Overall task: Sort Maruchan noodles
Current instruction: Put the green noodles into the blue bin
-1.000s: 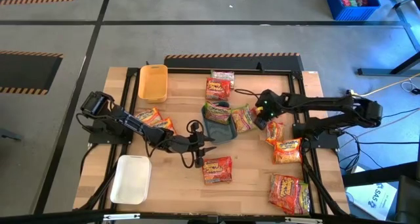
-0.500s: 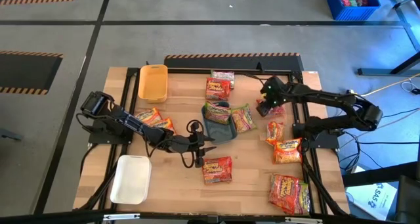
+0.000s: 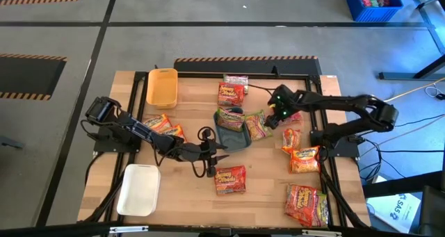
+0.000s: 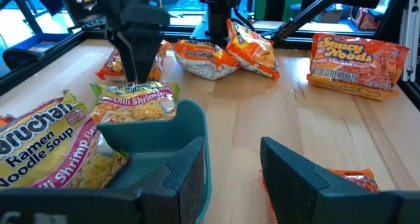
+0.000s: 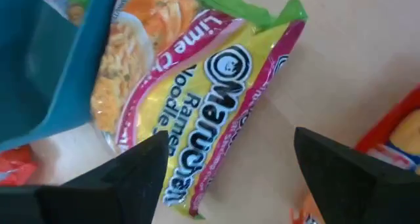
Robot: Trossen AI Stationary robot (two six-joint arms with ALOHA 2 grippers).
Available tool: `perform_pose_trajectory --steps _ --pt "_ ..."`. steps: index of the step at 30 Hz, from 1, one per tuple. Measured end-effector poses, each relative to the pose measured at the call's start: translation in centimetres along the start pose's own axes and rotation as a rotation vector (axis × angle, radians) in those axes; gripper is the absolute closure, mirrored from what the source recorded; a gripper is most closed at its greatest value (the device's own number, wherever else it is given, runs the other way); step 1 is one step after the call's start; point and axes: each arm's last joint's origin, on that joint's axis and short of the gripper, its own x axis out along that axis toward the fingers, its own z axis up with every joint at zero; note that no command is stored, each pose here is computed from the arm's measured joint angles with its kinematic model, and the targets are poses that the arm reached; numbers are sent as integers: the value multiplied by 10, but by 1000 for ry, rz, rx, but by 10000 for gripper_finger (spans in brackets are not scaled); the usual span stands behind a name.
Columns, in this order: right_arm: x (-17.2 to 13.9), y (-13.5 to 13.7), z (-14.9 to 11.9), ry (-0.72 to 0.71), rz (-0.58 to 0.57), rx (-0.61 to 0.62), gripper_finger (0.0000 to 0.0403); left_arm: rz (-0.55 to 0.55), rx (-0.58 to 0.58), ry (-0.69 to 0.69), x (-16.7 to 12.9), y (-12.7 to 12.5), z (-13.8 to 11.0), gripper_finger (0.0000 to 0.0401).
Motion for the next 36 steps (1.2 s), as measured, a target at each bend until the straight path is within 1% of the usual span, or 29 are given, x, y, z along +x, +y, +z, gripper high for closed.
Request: perform_pose_trajectory --steps 4,5,9,13,26,30,36 --pt "13 0 5 18 118 -12 88 0 1 0 0 0 0 258" --pt "15 -1 7 15 129 -13 88 0 1 1 0 0 0 258" --pt "28 -6 6 51 108 9 88 0 2 2 0 0 0 258" --pt "35 -7 7 68 114 14 88 0 2 2 0 0 0 258" --pt "36 -3 15 1 208 -44 91 0 3 1 0 0 0 258" --pt "37 -2 16 -14 218 -54 117 0 3 1 0 0 0 258" --pt "37 -2 18 -39 198 -70 198 0 3 1 0 0 0 258"
